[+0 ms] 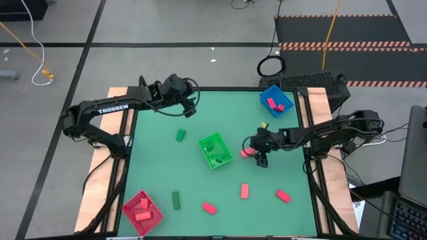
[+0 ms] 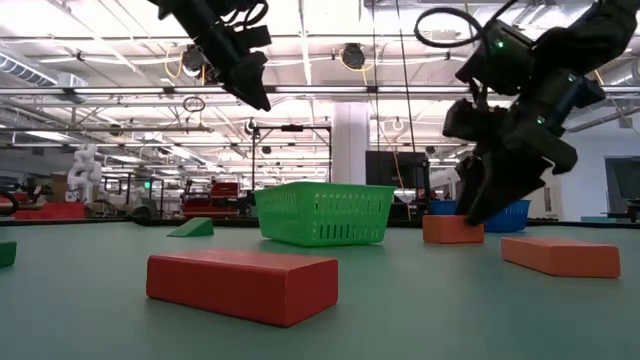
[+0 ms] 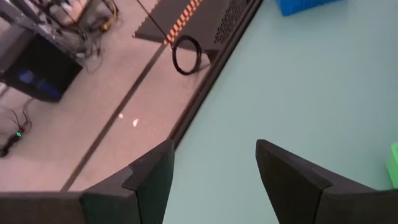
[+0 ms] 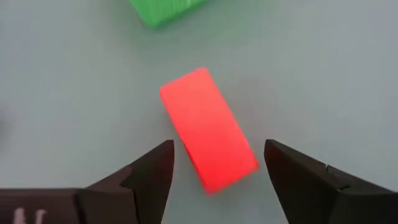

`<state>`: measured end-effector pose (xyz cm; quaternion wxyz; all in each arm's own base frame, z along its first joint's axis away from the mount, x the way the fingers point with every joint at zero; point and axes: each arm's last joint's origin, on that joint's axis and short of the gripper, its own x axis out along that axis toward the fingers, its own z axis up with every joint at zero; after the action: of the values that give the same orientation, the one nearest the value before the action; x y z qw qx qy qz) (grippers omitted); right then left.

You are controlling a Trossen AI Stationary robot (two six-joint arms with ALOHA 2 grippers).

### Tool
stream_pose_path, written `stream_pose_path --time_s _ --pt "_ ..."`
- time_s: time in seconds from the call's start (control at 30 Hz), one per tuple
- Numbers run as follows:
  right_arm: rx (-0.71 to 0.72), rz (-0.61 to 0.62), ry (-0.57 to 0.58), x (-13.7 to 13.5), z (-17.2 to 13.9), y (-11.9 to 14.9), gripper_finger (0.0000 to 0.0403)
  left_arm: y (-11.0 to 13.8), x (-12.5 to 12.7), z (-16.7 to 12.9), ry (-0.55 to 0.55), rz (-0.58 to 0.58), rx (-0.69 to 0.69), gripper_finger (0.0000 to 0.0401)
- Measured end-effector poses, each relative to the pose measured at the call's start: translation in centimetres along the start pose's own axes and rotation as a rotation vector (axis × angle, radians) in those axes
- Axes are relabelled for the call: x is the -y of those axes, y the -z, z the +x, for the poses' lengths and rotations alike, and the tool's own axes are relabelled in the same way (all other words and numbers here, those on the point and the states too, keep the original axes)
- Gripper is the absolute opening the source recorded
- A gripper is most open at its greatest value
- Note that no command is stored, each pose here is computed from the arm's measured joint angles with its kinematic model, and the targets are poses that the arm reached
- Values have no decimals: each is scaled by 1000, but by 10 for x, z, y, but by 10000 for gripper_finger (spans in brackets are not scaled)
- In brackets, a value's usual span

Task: Sort & place blocks by color
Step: Put the pink block into the red bin

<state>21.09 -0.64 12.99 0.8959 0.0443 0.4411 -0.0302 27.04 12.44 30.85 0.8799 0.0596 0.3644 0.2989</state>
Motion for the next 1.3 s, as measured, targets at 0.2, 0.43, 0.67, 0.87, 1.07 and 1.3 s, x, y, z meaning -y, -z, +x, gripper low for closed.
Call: stream_pose_path --time_s 0.2,0.43,0.67,0.87,1.07,1.3 --pt "56 0 -5 1 4 13 208 -11 -1 -1 25 9 115 230" --pt "93 9 -9 3 7 32 137 -19 0 -14 207 2 247 230" --pt "179 7 -16 3 8 42 120 -27 3 -20 347 -28 350 230" --pt "231 -15 -18 3 7 40 121 -28 7 -21 386 -79 345 230" --pt "385 -64 -20 2 0 26 122 -27 28 -22 450 -72 321 230" --pt "672 -154 11 2 -27 2 123 -34 60 -31 503 122 417 230"
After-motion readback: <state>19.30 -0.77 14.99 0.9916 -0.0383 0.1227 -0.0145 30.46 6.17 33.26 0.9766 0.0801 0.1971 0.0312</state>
